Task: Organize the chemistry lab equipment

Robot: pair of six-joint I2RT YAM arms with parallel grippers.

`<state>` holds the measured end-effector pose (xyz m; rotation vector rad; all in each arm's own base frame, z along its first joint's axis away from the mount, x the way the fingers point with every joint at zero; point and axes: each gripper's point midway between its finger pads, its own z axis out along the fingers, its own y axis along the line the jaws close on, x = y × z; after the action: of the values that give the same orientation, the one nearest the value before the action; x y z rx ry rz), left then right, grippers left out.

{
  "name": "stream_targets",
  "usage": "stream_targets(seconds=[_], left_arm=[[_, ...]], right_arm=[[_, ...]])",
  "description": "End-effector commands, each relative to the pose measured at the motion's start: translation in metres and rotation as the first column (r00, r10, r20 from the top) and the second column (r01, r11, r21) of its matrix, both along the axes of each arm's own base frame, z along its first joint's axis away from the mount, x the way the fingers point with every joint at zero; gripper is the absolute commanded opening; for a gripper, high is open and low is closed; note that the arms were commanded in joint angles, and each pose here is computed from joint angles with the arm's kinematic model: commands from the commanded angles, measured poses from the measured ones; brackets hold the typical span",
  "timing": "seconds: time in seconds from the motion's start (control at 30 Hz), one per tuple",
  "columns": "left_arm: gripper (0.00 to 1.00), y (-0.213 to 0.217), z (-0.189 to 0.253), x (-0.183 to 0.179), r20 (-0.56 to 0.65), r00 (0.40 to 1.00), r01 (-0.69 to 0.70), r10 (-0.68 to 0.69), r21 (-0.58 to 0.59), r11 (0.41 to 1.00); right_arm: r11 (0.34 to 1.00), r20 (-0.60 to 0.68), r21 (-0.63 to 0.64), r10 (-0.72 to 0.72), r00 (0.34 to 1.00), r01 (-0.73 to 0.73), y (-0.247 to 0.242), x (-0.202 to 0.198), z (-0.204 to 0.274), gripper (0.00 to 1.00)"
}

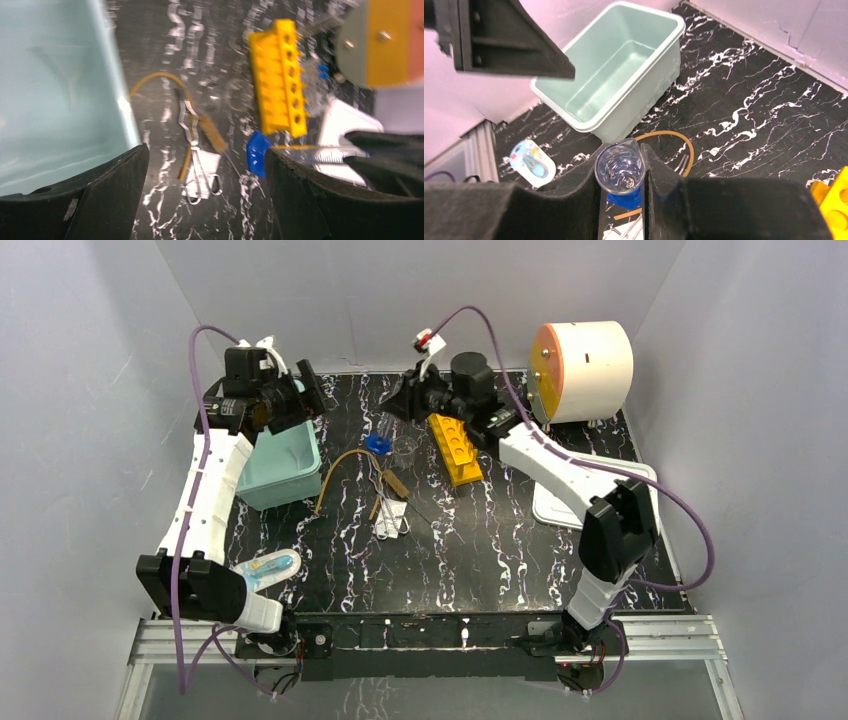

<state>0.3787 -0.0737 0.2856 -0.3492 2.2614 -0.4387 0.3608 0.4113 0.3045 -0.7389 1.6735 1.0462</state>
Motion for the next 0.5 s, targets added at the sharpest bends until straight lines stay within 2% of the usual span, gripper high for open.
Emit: stream_targets(seconds=[0.0, 0.13, 0.2, 0.33, 0.47], left_arm=[[0.85, -0.069, 0.027, -0.016, 0.142, 0.92, 0.383, -0.366, -0.111, 0.917], [0.98, -0.112, 0.029, -0.037, 0.208, 0.799, 0.601, -0.565, -0.215, 0.77], [0.98, -0.124, 0.03, -0.048, 0.235, 0.742, 0.67, -0.628, -0.225, 0.708], [0.98, -0.135, 0.021, -0.059, 0.243, 0.685, 0.728, -0.687, -0.206, 0.653], [0.9, -0.147, 0.017, -0.07, 0.252, 0.642, 0.767, -0.724, -0.23, 0.599]], right_arm=[[0.996, -0.071, 0.078, 0.041, 0.997, -0.035, -0.017, -0.016, 0.027, 0.31], [0.992, -0.166, 0.112, 0.077, 0.983, -0.058, -0.028, -0.026, 0.035, 0.31], [0.99, -0.216, 0.126, 0.088, 0.972, -0.062, -0.032, -0.03, 0.036, 0.31], [0.983, -0.295, 0.174, 0.116, 0.949, -0.066, -0.041, -0.034, 0.039, 0.31], [0.973, -0.375, 0.212, 0.167, 0.912, -0.091, -0.046, -0.037, 0.04, 0.31]])
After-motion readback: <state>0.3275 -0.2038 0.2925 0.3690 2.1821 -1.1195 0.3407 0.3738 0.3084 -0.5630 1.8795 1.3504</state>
